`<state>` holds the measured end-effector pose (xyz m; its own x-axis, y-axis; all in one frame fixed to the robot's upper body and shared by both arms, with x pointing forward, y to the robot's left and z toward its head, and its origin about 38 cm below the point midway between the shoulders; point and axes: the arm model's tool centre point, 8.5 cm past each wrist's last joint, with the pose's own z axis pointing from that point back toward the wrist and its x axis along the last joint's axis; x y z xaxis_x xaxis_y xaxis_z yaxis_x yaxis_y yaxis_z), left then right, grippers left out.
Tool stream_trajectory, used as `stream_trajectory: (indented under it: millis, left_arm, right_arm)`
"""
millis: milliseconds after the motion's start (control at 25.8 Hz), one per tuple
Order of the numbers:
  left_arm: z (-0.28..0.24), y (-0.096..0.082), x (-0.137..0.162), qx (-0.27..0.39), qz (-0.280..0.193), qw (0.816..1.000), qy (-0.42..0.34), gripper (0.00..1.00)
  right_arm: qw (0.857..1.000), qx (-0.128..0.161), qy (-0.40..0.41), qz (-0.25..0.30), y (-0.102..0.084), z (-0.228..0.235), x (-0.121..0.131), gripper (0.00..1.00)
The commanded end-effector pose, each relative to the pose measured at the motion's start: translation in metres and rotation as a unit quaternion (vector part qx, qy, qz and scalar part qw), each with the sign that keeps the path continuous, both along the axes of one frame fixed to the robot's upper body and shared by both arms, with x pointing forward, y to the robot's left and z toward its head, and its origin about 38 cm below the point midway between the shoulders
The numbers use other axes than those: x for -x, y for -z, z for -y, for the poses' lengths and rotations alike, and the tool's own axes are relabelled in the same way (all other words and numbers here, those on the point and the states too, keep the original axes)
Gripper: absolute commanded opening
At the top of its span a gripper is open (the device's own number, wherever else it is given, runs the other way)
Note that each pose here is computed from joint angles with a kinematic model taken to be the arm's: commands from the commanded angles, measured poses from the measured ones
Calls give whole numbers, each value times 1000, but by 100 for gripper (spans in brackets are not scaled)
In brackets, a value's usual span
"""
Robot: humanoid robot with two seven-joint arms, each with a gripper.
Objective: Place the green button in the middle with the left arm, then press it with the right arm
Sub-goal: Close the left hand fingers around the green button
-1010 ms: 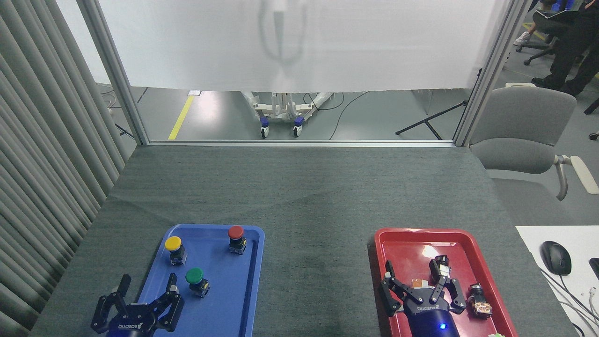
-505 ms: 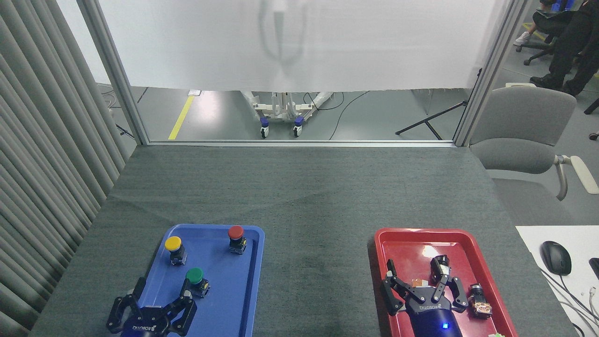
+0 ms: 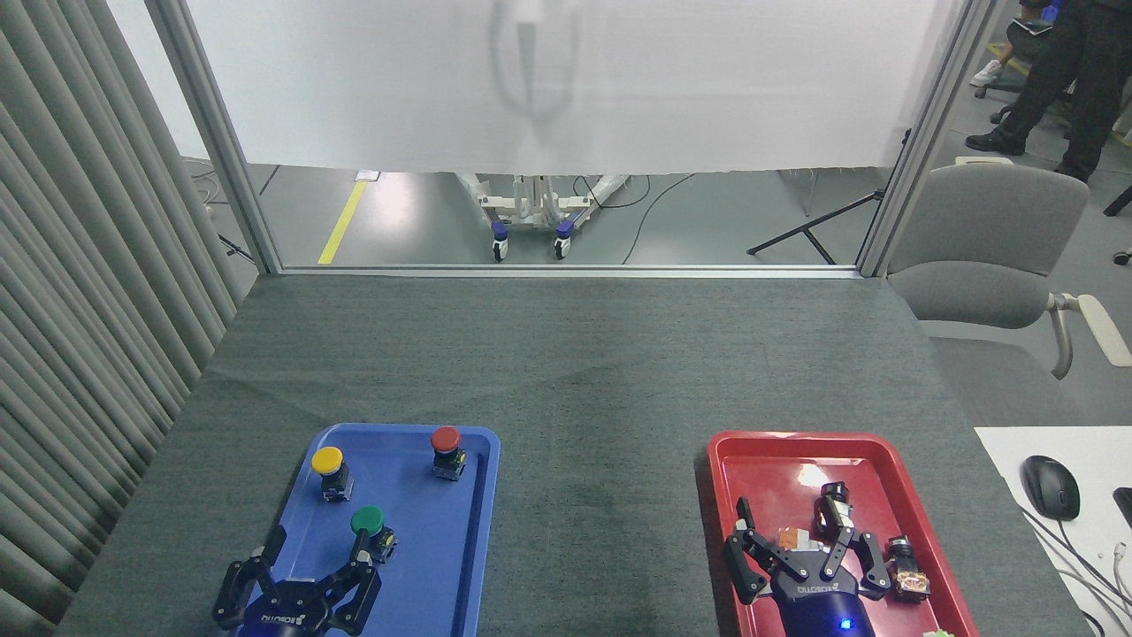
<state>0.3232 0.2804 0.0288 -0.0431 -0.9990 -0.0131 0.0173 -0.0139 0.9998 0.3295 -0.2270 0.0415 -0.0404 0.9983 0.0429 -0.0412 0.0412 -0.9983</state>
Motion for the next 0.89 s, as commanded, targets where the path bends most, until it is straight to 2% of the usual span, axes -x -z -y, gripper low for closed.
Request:
stream_trajectory:
  millis: [0, 350, 777, 854]
  left_arm:
    - [4, 6, -4, 0, -9, 1000, 4, 98]
    - [19, 43, -18, -12, -62, 998, 22, 96]
    - [11, 55, -45, -26, -85, 996, 19, 96]
    - [8, 58, -48, -28, -91, 995, 15, 91]
  right_arm:
    - [1000, 4, 8, -3, 2, 1, 2, 100]
    - [1000, 14, 24, 0, 0, 5, 2, 100]
    - [1000, 12, 24, 3, -1, 2, -1, 100]
    - [1000, 12, 24, 3, 0, 3, -1, 100]
